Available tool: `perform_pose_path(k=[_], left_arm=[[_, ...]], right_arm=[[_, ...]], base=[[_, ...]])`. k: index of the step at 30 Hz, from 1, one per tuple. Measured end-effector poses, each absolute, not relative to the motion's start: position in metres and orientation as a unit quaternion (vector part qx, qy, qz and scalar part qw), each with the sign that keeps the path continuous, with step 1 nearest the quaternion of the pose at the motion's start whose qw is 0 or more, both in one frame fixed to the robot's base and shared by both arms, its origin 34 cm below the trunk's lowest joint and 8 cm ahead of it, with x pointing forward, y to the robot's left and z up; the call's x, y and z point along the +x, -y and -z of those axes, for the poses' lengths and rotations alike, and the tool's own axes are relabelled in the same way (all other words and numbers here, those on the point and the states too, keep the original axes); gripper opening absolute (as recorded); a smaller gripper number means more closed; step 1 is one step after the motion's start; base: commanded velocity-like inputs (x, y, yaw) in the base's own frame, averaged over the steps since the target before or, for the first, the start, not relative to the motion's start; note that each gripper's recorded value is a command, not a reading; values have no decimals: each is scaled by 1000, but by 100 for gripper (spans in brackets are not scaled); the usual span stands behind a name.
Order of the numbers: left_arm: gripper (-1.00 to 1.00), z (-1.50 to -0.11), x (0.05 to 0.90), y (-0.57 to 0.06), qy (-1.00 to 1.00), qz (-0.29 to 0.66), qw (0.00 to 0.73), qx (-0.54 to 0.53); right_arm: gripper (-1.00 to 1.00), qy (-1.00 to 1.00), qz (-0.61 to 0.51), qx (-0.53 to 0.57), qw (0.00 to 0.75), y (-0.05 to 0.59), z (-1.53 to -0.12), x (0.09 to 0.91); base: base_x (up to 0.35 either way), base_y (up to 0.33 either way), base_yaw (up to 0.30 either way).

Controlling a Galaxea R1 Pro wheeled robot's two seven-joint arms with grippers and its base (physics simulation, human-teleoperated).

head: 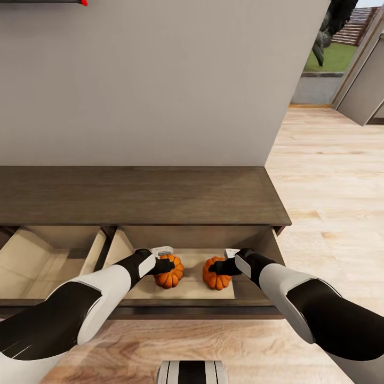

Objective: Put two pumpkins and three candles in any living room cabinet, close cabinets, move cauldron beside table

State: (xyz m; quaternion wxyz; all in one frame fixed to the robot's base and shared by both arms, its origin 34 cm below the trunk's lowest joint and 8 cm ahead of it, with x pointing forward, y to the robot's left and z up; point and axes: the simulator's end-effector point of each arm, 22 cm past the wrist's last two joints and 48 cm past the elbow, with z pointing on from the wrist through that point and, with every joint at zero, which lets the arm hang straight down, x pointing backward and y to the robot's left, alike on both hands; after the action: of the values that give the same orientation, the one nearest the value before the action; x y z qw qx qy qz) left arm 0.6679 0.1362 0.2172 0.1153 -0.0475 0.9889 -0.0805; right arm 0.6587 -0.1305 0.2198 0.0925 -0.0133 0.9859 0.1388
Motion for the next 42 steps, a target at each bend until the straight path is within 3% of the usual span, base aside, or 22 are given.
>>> perform_pose_path(k=[34, 42], left_arm=[[100, -257, 684, -137, -985, 81, 144, -45], [100, -257, 674, -136, -988, 82, 122, -40]], right_arm=[[100, -983, -137, -17, 121, 131, -256, 671], [100, -983, -137, -18, 122, 131, -259, 672]], base=[[0, 0, 0], [0, 0, 0]])
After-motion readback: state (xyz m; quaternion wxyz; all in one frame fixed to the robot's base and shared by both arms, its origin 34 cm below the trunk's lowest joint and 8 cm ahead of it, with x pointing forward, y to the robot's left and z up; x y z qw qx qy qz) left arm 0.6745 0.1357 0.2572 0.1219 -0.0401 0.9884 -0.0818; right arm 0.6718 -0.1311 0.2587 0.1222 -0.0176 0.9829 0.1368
